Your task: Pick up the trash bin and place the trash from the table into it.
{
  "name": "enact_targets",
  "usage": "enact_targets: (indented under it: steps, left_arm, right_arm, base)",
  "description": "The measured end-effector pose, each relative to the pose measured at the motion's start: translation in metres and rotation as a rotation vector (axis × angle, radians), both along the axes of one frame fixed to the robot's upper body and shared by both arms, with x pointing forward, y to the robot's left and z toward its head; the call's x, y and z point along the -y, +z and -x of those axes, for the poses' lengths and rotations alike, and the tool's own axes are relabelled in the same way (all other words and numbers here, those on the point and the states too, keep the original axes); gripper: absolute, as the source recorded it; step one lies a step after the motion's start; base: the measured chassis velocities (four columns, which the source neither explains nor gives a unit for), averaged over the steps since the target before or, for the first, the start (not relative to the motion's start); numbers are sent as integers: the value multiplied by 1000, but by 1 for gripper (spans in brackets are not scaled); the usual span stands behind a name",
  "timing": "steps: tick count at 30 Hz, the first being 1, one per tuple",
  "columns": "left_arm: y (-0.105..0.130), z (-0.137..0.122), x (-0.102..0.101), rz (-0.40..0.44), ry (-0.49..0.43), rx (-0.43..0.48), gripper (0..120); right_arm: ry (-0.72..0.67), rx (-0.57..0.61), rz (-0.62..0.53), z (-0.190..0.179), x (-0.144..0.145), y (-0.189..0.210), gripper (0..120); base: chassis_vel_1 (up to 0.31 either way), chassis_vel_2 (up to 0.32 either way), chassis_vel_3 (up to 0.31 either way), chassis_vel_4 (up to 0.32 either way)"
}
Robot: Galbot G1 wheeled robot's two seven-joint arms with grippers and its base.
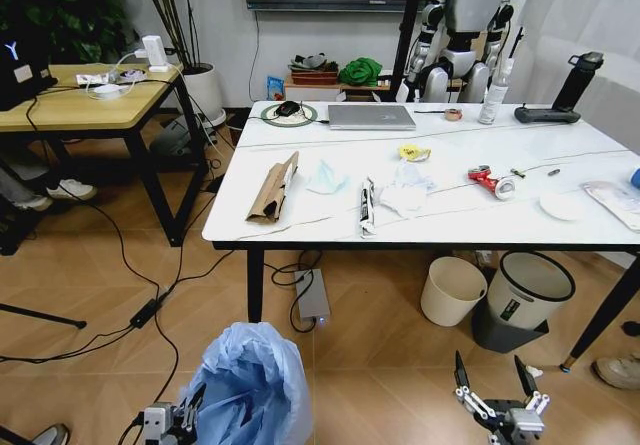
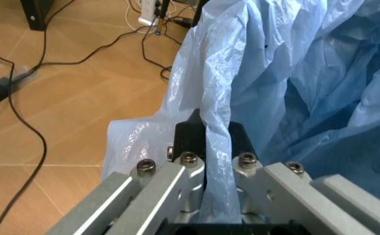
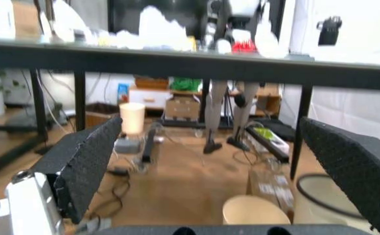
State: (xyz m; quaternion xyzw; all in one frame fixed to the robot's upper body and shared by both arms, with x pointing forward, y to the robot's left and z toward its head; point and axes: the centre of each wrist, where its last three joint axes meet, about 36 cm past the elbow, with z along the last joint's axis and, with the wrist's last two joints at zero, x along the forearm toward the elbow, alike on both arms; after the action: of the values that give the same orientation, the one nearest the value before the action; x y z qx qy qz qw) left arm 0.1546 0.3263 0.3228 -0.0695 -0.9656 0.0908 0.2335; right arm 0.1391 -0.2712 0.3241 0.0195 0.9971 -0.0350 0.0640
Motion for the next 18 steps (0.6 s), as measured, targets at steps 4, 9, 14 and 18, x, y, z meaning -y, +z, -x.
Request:
enact_targets:
  steps: [4, 9, 14, 18]
  left_arm:
    - [1, 0, 0, 1, 0, 1, 0]
    - [1, -1, 0, 3, 2, 3, 0]
    - [2, -1, -1, 2, 4, 3, 0]
    - [2, -1, 0, 5, 5, 2, 0]
  right_arm:
    - [0, 13, -68, -4, -12, 26, 100]
    - [-16, -13, -141, -6, -19, 34, 100]
    - [-5, 6, -17, -7, -5, 26, 100]
    - [-3, -7, -8, -3, -5, 13, 100]
  base:
    - [0, 0, 0, 0]
    - [0, 0, 0, 0]
    - [0, 0, 0, 0]
    - [0, 0, 0, 0]
